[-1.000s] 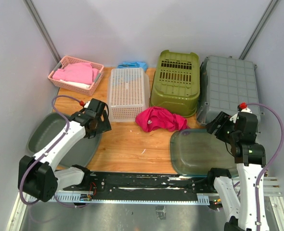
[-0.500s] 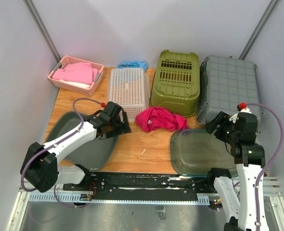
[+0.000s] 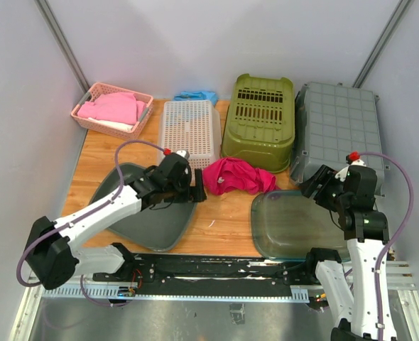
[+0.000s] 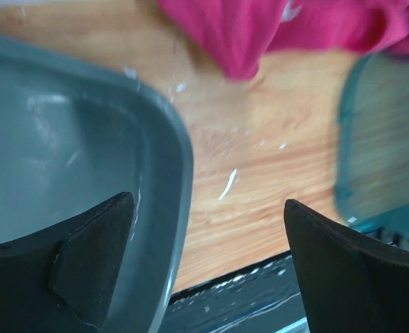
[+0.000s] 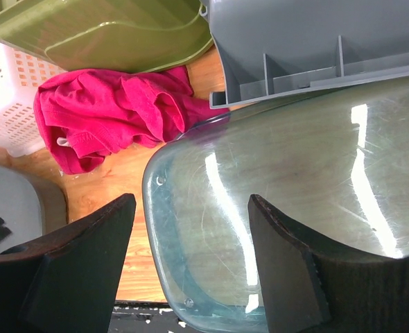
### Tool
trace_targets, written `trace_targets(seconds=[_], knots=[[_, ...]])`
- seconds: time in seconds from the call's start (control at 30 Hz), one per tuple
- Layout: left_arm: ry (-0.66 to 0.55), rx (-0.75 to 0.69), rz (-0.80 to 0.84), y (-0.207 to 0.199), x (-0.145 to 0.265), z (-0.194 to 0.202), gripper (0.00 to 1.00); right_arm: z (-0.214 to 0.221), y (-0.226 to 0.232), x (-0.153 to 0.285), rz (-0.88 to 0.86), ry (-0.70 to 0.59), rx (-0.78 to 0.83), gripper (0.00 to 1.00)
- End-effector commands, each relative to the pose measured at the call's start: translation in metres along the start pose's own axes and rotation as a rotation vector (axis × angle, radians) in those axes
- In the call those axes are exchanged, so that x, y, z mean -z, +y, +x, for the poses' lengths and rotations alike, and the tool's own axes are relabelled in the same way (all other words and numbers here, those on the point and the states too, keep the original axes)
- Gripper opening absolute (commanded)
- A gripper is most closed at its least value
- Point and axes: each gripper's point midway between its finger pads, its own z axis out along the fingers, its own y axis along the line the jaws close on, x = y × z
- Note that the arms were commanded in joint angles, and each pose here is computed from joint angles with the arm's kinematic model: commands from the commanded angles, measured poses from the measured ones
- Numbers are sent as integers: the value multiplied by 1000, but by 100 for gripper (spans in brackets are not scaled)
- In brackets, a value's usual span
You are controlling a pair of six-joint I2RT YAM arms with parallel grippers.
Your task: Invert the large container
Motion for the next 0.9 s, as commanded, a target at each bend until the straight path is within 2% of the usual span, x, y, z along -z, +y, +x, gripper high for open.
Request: trace_targets(seconds=[0.0, 0.1, 0.17, 0.2, 0.3, 0.33, 0.37, 0.4, 0.43, 0.6, 0.87], knots=[[120, -113, -105, 22, -8, 56, 93, 2, 10, -4, -51, 10, -5, 68], [133, -151, -160, 24, -15, 76, 89, 1, 10, -4, -54, 7, -6, 68], [157, -144, -191, 28, -21, 88, 81, 2, 10, -3, -53, 6, -5, 68], [164, -140, -200, 30, -24, 92, 73, 3, 10, -3, -53, 8, -6, 67], [175, -132, -214, 27, -32, 98, 41, 3, 10, -2, -53, 8, -4, 67], [187, -131, -211, 24, -33, 99, 26, 4, 9, -1, -53, 8, -3, 67], [200, -130, -204, 21, -34, 100, 15, 3, 9, -1, -52, 6, -2, 67], [208, -127, -192, 16, -35, 100, 5, 3, 9, -1, -51, 5, 0, 67], [215, -124, -175, 10, -35, 99, 1, 3, 10, 0, -51, 3, 0, 67], [249, -77, 6, -43, -7, 82, 0, 2, 9, 1, -47, -2, 10, 68], [214, 59, 442, -154, 104, 21, 0, -3, 5, -1, -25, -12, 21, 68]])
